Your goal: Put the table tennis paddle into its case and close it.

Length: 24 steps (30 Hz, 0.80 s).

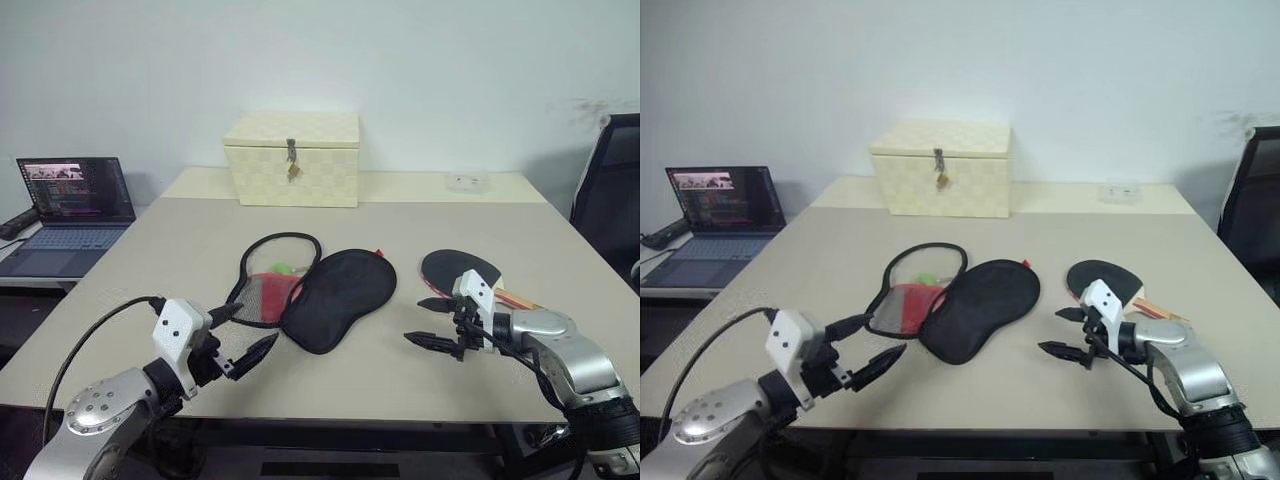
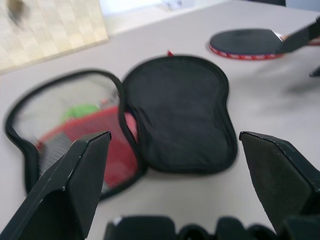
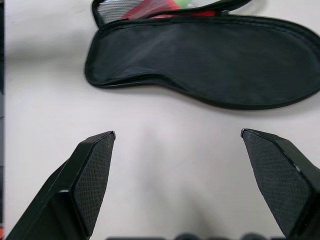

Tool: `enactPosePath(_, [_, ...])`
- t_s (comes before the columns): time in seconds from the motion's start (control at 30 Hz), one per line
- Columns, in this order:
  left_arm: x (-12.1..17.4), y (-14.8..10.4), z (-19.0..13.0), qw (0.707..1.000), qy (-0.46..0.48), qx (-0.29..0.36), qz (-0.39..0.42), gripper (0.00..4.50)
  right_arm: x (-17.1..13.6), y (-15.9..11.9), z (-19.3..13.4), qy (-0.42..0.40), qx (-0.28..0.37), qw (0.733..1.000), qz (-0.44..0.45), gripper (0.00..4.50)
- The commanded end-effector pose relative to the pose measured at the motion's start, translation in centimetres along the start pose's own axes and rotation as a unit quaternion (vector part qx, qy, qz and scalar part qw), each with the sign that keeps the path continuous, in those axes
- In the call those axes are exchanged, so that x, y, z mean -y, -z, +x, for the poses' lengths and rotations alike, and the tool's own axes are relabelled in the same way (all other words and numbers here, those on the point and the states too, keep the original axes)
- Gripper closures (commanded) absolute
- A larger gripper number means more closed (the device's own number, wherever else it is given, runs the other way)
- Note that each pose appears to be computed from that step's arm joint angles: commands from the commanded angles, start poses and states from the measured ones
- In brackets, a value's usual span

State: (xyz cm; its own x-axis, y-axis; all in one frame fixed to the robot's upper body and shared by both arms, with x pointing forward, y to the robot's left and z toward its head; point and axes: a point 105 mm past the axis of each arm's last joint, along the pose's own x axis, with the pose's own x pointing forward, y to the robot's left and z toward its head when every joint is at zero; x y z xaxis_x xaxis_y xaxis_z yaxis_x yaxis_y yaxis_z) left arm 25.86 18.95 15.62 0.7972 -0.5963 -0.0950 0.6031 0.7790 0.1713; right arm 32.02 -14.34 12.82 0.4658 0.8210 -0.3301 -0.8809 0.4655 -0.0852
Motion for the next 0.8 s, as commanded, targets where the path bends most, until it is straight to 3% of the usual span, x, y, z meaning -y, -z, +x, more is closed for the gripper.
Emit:
enactPosePath(0.03, [0.8,-1.1,0.7,0.999,0.029,0.021,0.018,0.0,-0.6,-1.0,-0.3,-0.009,0.004,1.0,-0.021,0.06])
enactPosePath(0.37, [0.0,-0.6,2.0,0.997,0.074,0.016,0.028,0.0,-3.2,-1.4,2.5,0.007,0.013,1.0,0.019,0.06])
enactPosePath(0.57, [-1.3,-1.4,0.7,0.995,0.097,0.008,0.029,0.0,-3.6,-1.6,4.6,0.055,0.011,0.993,0.105,0.06])
enactPosePath(0.7, [-3.0,-1.3,0.3,0.995,0.092,-0.013,0.048,0.0,-2.8,-1.2,6.5,0.102,0.0,0.973,0.207,0.06])
enactPosePath(0.8, [-3.4,-1.9,0.5,0.993,0.11,-0.01,0.051,0.0,-3.4,-1.7,7.4,0.081,0.012,0.967,0.24,0.06])
